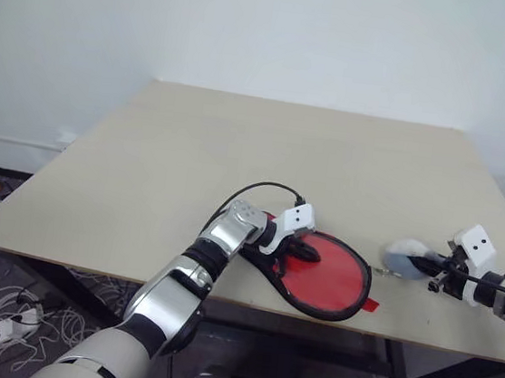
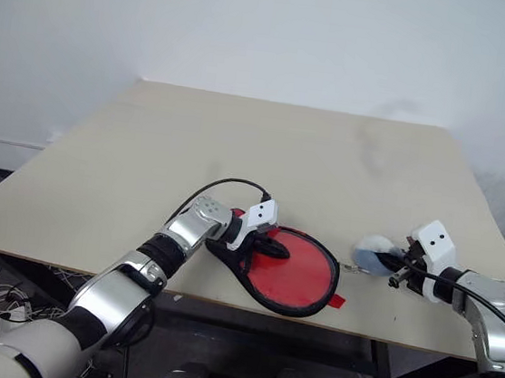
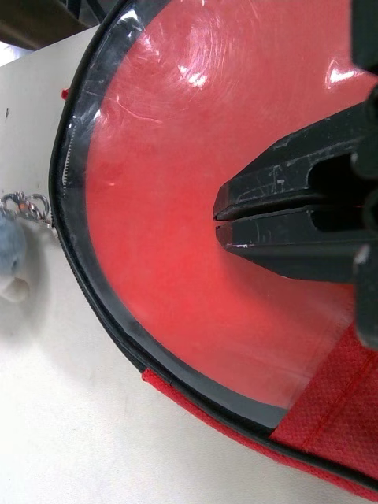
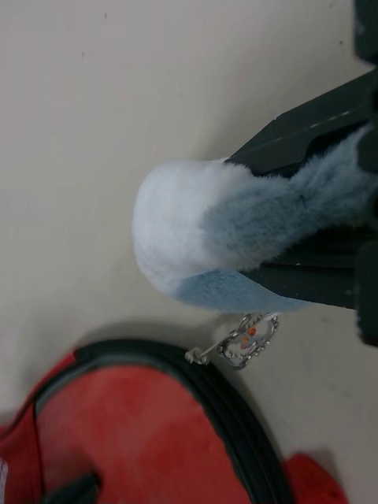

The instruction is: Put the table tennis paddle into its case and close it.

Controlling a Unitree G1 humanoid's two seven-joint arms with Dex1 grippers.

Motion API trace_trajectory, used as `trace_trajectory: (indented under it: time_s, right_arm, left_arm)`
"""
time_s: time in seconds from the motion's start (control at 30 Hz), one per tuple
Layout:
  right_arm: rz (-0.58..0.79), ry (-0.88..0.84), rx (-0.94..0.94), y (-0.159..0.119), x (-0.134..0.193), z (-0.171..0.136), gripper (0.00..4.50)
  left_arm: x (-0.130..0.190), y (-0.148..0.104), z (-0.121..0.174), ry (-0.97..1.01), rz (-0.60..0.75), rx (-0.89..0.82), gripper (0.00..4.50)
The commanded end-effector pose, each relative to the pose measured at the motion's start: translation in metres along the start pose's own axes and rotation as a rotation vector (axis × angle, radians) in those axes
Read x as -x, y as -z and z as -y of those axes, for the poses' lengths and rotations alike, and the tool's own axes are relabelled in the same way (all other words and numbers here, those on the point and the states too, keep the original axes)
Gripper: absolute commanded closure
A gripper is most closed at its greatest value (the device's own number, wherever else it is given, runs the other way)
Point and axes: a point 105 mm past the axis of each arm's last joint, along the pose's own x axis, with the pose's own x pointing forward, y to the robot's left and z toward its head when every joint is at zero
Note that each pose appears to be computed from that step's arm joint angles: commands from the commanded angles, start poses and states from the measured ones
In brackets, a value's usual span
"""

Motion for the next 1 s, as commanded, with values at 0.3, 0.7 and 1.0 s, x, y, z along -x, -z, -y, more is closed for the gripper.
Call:
trace_trajectory:
  time_s: [0.3,0.7,1.0]
  right_arm:
    - [0.002,-0.031,0.04,-0.006,0.029,0.002,4.25]
    - [-0.006,-0.172,0.008,-0.003,0.04,-0.023,4.25]
    - [-0.019,-0.25,-0.01,0.0,0.043,-0.039,4.25]
  left_arm:
    - [0.002,0.018,-0.003,-0.022,-0.085,0.027,4.5]
    - [-0.001,0.018,-0.004,-0.026,-0.084,0.024,4.5]
    - [-0.002,0.017,-0.004,-0.026,-0.081,0.024,4.5]
